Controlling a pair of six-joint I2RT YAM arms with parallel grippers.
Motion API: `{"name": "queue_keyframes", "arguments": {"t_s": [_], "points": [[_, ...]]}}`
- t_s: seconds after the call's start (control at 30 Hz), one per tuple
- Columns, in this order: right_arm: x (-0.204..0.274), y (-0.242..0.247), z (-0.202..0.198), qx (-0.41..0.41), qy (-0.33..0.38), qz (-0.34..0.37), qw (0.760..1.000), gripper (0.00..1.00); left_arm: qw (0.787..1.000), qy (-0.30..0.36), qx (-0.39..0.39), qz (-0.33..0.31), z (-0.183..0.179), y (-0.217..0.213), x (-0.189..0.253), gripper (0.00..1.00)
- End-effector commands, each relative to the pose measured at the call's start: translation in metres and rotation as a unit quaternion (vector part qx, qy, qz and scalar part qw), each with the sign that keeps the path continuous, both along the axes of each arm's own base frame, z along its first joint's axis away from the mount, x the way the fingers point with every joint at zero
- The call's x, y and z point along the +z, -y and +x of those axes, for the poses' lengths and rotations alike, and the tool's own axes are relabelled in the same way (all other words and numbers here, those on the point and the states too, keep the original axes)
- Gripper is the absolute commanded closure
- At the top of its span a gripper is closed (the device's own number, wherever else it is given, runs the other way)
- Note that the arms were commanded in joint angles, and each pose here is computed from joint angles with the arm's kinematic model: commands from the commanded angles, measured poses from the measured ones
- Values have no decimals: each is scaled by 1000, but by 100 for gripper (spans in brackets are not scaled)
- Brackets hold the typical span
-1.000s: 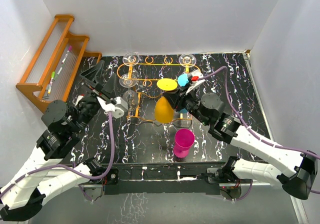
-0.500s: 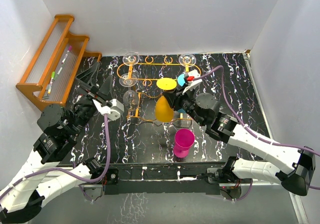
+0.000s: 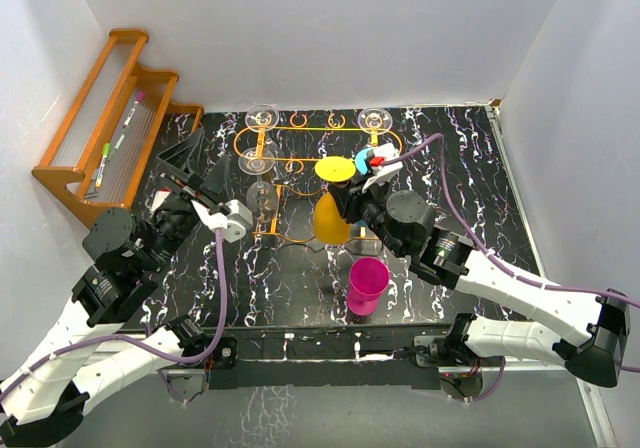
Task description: Place the wine glass upside down on the wine glass rack
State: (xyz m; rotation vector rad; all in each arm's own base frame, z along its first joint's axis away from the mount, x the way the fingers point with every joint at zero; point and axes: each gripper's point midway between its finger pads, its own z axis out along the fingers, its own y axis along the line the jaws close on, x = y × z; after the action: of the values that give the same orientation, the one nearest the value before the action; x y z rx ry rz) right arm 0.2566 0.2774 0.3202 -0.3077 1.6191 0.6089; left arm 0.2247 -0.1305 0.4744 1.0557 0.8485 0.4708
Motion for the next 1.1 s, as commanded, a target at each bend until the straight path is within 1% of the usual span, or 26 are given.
{"name": "queue_keyframes", "arguments": {"t_s": [0.0,0.07,0.5,0.63,0.7,0.73,0.77,0.8,1.07], "points": [[39,5,5,-26,36,31,999,89,1000,6,2,-15,-3,-6,5,38],[39,6,6,-32,39,29,998,83,1000,6,2,-16,-4,-6,6,38],[42,2,11,-65,58,21,996,85,1000,8,0,-15,-5,-7,5,38],[45,4,11,-77,64,23,995,81,1000,8,0,-14,-5,-7,6,38],[46,4,10,-76,66,22,995,77,1000,8,0,-14,-5,-7,5,38],[46,4,9,-74,66,22,995,68,1000,9,1,-14,-5,-7,6,38],[47,4,8,-71,66,23,995,57,1000,9,1,-15,-5,-7,6,38],[47,3,6,-67,66,22,995,52,1000,9,1,-15,-5,-8,6,38],[48,7,-2,-50,67,20,996,51,1000,-1,0,-9,-5,-7,2,39]]}}
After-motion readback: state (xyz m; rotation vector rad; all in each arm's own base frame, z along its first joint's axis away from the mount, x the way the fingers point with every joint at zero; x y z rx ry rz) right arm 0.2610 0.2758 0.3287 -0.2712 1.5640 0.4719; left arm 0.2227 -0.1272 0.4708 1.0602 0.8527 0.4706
